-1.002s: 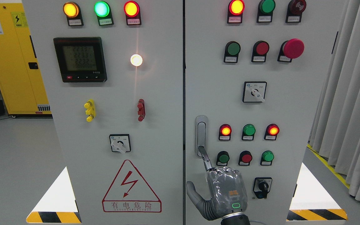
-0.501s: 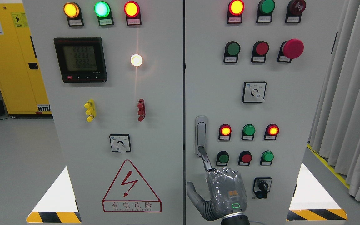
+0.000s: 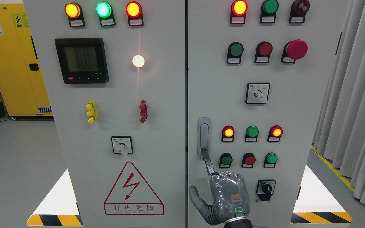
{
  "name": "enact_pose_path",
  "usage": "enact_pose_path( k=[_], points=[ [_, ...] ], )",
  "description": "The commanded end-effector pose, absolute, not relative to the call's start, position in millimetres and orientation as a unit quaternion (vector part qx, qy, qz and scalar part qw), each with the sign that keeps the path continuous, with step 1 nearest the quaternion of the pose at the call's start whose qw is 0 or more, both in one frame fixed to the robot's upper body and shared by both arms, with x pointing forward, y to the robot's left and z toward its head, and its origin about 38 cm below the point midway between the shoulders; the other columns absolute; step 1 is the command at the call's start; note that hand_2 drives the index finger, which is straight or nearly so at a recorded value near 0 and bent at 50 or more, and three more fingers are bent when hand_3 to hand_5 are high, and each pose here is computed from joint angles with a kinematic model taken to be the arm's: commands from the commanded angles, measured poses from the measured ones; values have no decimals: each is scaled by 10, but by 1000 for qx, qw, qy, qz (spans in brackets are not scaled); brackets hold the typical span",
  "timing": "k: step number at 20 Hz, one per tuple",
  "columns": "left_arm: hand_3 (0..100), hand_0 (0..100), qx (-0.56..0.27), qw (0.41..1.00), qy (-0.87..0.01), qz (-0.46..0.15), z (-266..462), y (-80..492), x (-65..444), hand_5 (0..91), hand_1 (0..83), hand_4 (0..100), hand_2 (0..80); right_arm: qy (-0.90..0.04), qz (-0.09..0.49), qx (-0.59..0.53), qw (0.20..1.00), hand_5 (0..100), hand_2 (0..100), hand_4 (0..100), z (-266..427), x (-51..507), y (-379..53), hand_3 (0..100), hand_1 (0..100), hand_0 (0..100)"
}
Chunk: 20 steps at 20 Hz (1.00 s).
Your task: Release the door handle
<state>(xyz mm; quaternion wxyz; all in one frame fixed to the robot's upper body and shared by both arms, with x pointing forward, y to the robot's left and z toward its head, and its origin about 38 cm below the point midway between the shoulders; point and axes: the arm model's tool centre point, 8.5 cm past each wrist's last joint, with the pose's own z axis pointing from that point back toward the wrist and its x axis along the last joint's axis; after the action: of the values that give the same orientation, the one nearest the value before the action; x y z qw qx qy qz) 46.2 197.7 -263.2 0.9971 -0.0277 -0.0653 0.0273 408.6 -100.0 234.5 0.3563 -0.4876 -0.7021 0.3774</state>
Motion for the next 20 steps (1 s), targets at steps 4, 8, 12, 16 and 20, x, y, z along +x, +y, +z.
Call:
enact_pose_path(
  k=[4, 8, 12, 16, 20],
  points=[
    [0, 120, -28, 997, -66, 27, -2632, 1977, 463, 0, 556, 0, 0, -700, 380, -487, 359, 1000, 70, 1000, 2325, 4090, -1004, 1000, 403, 487],
    [0, 120, -28, 997, -66, 27, -2632, 1977, 463, 0, 556, 0, 0, -700, 380, -486, 360, 1000, 71, 1000, 2318, 4088, -1004, 1000, 404, 483],
    [0, 120, -28, 997, -66, 27, -2632, 1977, 463, 0, 556, 0, 0, -698, 382, -485, 362, 1000, 73, 1000, 2289, 4076, -1011, 1000, 404, 479],
    [0, 120, -28, 997, -66, 27, -2632, 1977, 463, 0, 556, 0, 0, -698, 382, -485, 362, 1000, 75, 1000, 2289, 4076, -1011, 1000, 404, 478],
    [0, 120, -28, 997, -66, 27, -2632, 1977, 463, 0, 556, 0, 0, -698, 382, -485, 363, 1000, 77, 1000, 2283, 4074, -1011, 1000, 405, 477]
  ],
)
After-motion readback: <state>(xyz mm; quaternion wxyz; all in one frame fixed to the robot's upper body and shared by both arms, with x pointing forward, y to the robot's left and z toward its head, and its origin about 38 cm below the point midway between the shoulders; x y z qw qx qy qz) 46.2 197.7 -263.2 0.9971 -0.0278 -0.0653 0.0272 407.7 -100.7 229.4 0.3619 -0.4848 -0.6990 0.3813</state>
